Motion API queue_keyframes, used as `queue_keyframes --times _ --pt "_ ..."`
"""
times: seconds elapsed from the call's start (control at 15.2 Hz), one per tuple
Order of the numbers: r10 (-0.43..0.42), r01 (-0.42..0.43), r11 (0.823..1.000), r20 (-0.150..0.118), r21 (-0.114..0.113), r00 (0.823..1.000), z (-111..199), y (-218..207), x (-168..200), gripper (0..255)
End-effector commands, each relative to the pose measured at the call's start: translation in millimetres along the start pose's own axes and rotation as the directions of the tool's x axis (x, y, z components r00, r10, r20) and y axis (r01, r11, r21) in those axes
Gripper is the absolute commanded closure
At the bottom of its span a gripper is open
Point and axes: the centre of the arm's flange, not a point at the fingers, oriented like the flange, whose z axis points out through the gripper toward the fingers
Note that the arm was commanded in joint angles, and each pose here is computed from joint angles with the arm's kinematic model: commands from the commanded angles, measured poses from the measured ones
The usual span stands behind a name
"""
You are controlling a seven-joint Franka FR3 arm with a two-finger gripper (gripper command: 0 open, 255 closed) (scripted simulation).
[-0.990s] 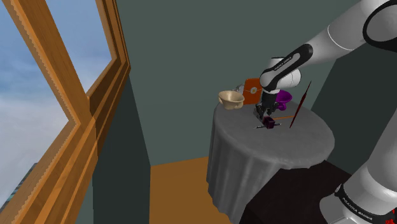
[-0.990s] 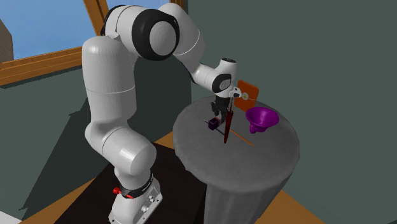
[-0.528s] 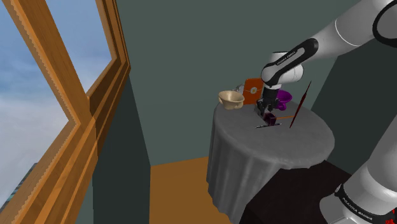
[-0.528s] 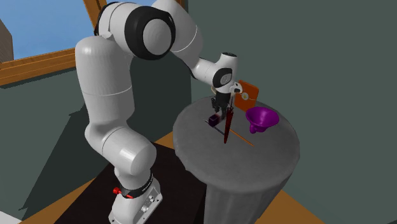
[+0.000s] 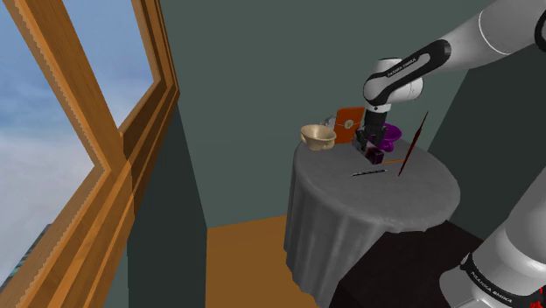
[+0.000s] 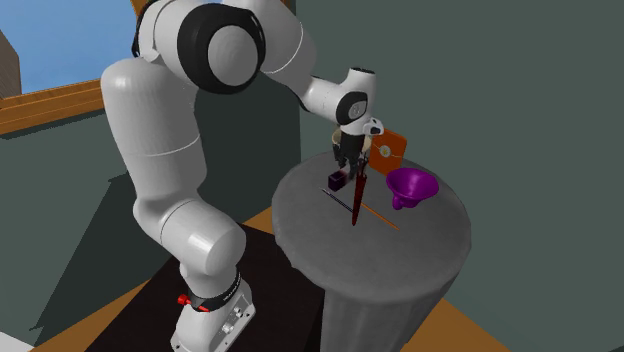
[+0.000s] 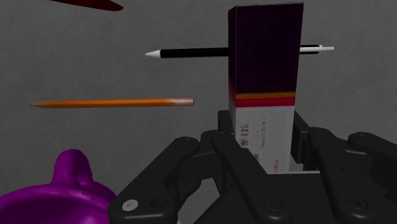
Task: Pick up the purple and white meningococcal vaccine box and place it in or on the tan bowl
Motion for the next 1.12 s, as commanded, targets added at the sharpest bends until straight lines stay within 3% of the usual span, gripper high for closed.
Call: queue_keyframes --times 0.0,1.06 --pt "0.000 0.000 1.000 0.000 0.000 1.000 -11 -1 -1 255" --pt "0.000 0.000 1.000 0.000 0.000 1.000 -95 1 -8 255"
